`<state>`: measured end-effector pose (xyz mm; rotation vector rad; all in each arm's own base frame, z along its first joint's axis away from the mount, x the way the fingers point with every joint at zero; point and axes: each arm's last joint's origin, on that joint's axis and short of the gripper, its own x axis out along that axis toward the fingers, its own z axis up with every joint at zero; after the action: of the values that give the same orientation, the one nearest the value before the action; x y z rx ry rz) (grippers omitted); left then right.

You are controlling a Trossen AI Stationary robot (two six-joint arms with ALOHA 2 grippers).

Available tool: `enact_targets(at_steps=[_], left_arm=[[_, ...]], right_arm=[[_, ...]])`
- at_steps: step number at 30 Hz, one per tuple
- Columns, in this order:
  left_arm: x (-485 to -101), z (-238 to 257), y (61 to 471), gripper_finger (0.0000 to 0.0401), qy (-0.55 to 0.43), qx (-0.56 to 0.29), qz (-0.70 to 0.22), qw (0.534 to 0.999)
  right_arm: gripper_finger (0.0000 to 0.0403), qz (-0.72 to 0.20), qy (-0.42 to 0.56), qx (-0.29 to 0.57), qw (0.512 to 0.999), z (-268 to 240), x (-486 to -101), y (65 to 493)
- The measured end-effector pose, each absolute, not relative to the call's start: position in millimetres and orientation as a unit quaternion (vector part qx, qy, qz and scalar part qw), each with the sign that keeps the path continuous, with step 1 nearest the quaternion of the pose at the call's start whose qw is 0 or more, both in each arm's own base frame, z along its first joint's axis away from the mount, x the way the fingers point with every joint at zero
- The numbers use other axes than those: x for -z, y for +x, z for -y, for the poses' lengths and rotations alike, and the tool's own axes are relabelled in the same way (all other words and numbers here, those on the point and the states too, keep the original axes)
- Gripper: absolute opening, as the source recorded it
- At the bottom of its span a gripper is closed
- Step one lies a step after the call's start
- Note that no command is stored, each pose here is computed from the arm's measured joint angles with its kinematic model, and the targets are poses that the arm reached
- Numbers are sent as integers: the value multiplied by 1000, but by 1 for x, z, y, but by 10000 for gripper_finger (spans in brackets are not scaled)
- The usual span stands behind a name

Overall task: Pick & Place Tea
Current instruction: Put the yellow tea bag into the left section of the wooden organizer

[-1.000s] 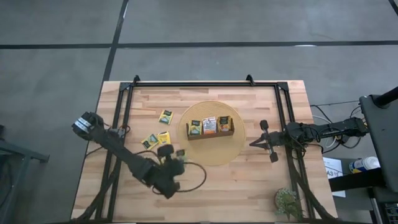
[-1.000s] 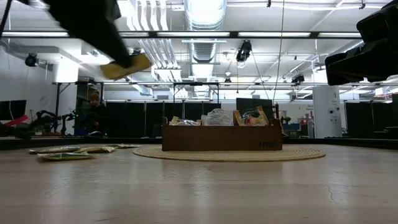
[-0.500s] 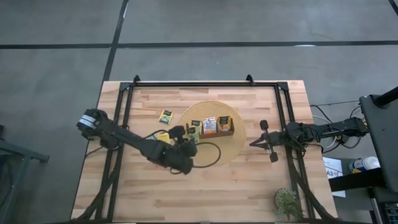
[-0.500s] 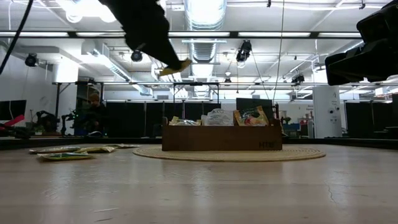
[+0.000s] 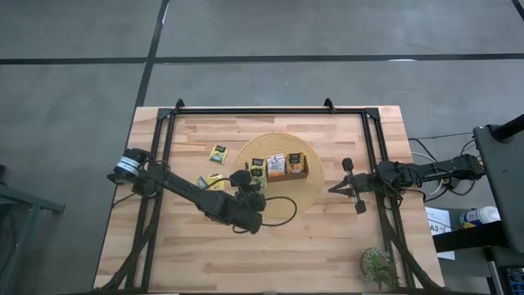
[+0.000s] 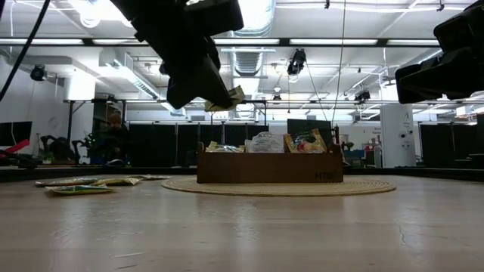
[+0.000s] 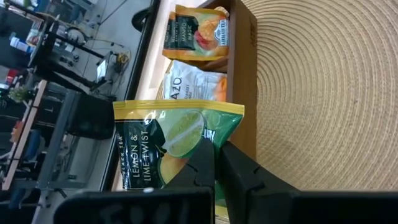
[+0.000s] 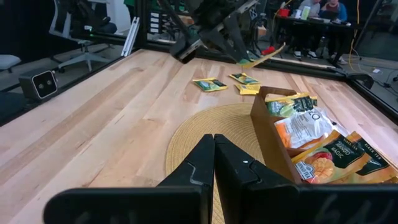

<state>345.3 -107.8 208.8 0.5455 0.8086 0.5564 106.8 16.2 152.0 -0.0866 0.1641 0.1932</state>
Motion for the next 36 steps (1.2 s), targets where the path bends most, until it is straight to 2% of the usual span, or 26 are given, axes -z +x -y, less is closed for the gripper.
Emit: enact_targets(at_steps=[15,27,36], left_arm=[[-208,89,351,7,234,-295,-385,843],[-187,61,347,7,229,-298,-420,826],[-182,51,353,7,221,-284,-403,841]], right_arm=[[9,-82,-44,-97,991,-16,-152,107],[9,-82,-44,-96,991,-16,-152,107],[9,-82,-44,-96,991,-16,-152,107]])
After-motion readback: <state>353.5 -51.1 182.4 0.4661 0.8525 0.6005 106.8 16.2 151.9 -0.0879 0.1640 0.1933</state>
